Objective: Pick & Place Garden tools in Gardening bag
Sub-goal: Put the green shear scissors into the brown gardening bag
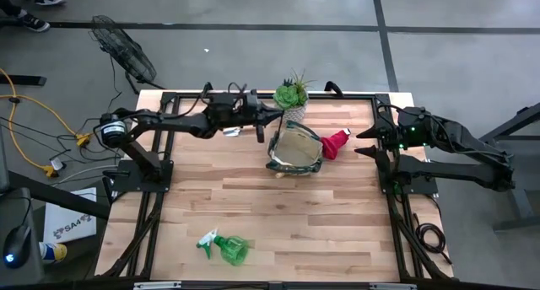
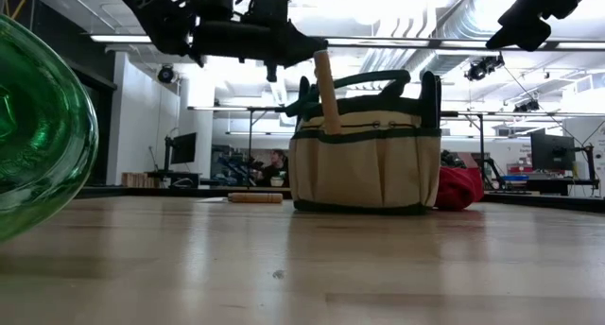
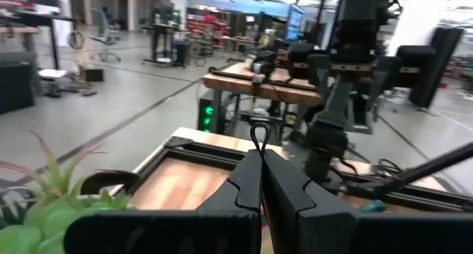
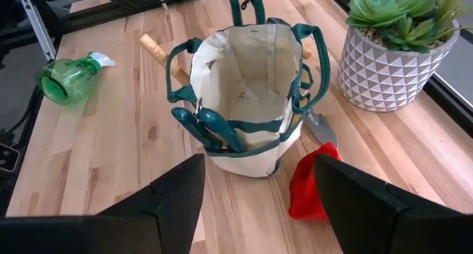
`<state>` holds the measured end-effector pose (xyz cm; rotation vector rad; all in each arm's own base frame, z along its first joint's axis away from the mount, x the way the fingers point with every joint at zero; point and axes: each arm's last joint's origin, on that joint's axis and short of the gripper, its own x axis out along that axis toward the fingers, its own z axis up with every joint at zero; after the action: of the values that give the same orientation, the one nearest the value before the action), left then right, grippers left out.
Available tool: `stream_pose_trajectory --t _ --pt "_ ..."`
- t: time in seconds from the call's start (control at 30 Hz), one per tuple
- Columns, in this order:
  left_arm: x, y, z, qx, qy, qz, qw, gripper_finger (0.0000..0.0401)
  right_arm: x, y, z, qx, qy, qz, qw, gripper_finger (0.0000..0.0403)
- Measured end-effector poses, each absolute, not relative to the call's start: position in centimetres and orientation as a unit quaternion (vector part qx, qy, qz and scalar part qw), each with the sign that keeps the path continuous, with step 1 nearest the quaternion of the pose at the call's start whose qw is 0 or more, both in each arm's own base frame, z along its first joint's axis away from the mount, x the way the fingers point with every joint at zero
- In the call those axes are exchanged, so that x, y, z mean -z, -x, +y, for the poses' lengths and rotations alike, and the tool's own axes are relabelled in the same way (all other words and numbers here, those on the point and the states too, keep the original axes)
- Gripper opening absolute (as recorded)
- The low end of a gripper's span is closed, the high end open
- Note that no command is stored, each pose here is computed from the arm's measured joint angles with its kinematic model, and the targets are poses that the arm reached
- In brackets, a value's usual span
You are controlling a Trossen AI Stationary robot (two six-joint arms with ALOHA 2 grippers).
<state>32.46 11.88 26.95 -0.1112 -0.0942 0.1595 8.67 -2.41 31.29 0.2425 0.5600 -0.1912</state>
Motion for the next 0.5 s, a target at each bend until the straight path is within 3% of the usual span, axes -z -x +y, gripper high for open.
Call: stream_pose_trajectory --t 0.13,0.5 --pt "-26.8 -32.6 11.4 -0.079 0.043 -0.037 0.995 0.0 -31.3 -8.7 -2.4 0.094 -0.119 0.275 0.949 0.0244" --pt "-23.9 -32.4 11.5 -0.144 0.073 0.104 0.981 0.0 -31.3 -8.7 -2.4 0.094 -0.119 0.275 0.949 0.0244"
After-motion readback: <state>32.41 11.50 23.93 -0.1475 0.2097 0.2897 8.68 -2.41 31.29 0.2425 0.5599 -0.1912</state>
